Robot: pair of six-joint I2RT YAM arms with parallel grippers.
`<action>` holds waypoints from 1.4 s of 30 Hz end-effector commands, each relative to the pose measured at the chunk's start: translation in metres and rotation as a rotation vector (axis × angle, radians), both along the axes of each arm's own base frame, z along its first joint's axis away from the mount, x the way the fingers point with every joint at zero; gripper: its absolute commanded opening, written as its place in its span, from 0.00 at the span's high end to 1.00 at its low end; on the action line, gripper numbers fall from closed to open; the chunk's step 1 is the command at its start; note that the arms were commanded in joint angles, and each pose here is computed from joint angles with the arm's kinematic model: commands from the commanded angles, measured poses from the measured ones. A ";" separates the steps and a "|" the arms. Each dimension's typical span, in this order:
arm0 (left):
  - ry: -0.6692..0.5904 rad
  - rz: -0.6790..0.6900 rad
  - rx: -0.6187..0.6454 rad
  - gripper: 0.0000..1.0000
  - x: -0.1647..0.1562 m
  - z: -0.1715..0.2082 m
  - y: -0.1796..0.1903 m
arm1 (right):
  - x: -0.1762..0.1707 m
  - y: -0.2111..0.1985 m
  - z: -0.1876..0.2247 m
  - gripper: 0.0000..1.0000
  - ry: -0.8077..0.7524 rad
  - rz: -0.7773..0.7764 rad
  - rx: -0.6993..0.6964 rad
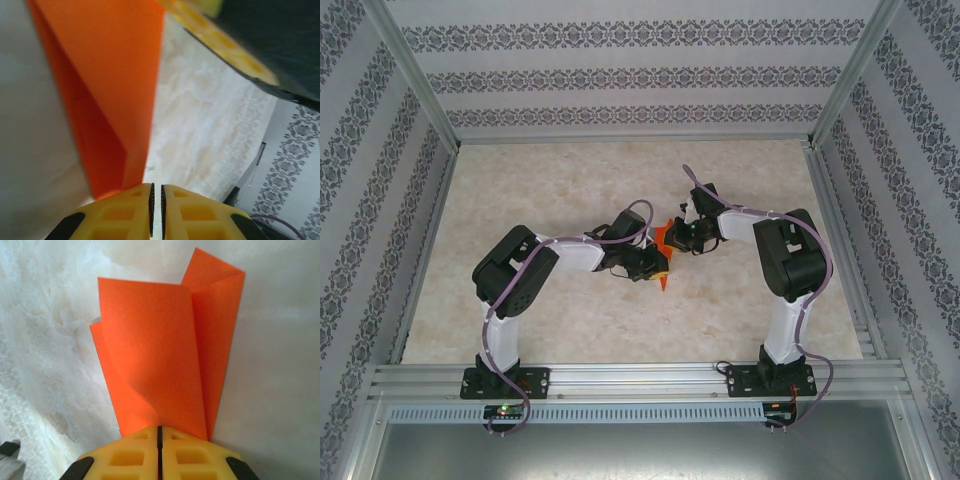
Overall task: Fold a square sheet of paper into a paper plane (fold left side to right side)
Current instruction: Fold the wing for the fifth time at the center of the table.
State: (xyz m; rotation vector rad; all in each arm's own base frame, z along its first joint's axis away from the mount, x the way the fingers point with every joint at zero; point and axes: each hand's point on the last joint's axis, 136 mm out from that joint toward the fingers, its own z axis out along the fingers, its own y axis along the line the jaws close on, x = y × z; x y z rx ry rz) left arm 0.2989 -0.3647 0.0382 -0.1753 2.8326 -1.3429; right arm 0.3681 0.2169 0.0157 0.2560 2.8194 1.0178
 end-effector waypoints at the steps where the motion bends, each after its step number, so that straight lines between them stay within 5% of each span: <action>1: -0.002 -0.021 0.059 0.84 -0.005 -0.010 0.004 | -0.022 -0.015 -0.033 0.92 0.108 -0.002 -0.096; 23: 0.038 -0.033 0.117 0.86 -0.020 -0.031 0.007 | -0.014 -0.008 -0.023 0.93 0.071 -0.006 -0.053; 32: 0.072 -0.036 0.234 0.90 -0.033 -0.051 0.018 | 0.011 -0.009 0.043 0.94 -0.124 -0.040 0.049; 42: 0.072 -0.038 0.269 0.94 -0.034 -0.054 0.023 | -0.035 -0.012 0.056 1.00 -0.122 0.005 0.100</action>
